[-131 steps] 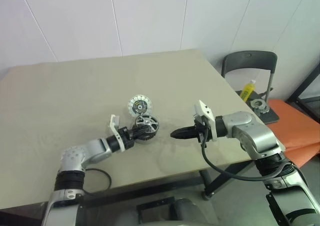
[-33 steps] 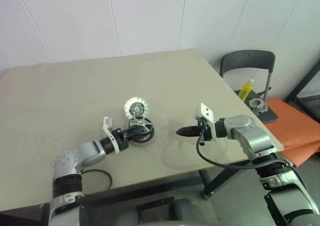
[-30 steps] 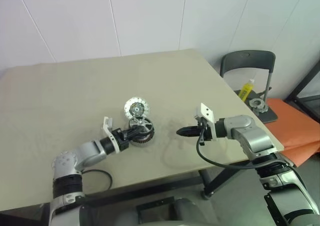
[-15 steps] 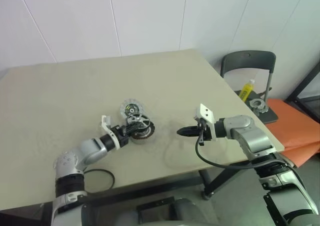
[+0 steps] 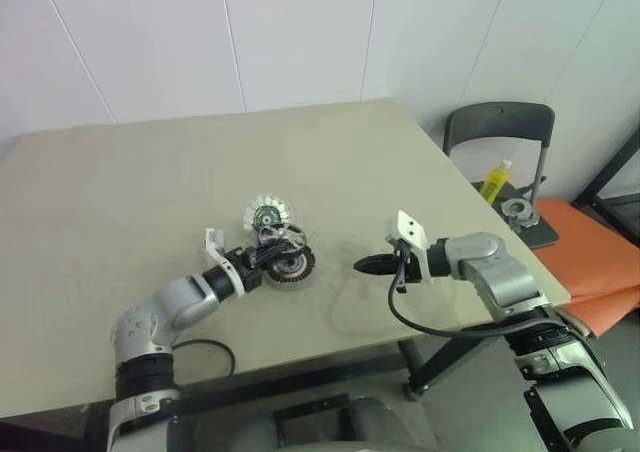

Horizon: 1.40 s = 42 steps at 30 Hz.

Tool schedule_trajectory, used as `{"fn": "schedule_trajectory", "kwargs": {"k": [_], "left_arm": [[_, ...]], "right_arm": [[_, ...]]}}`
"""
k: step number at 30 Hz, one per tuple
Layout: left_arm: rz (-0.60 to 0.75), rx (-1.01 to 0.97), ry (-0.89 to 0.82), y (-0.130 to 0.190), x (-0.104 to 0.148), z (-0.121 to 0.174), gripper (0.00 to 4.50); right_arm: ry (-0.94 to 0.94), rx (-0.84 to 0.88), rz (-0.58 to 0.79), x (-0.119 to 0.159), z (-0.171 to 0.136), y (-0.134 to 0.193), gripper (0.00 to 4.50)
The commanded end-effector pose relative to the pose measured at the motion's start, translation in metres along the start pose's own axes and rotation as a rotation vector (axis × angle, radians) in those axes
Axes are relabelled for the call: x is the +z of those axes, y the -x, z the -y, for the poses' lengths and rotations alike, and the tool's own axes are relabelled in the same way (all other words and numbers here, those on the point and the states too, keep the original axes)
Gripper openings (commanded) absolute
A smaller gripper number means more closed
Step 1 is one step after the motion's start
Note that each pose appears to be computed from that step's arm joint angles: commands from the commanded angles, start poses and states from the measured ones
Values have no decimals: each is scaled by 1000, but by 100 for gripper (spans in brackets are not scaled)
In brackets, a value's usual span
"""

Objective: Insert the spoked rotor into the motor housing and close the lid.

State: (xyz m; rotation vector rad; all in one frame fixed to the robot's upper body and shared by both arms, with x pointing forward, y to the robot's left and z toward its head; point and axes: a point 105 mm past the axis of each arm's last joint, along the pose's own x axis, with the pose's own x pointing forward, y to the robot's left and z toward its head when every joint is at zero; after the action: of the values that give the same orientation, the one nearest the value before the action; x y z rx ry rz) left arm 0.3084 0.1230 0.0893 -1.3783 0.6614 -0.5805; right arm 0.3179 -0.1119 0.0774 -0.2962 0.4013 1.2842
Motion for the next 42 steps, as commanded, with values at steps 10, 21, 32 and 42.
{"fn": "schedule_trajectory", "kwargs": {"k": [10,21,32,42], "left_arm": [[-29,-28,-15,6,-8,5,44],[-35,-6,4,6,-11,-11,44],[-40,-5,1,5,-10,-16,44],[-48,-19,6,3,-18,-4,44]], "right_arm": [[35,-6,21,8,2,1,0],[33,-9,25,8,2,0,0],[32,-15,31,9,2,1,0],[29,-18,25,7,2,0,0]]}}
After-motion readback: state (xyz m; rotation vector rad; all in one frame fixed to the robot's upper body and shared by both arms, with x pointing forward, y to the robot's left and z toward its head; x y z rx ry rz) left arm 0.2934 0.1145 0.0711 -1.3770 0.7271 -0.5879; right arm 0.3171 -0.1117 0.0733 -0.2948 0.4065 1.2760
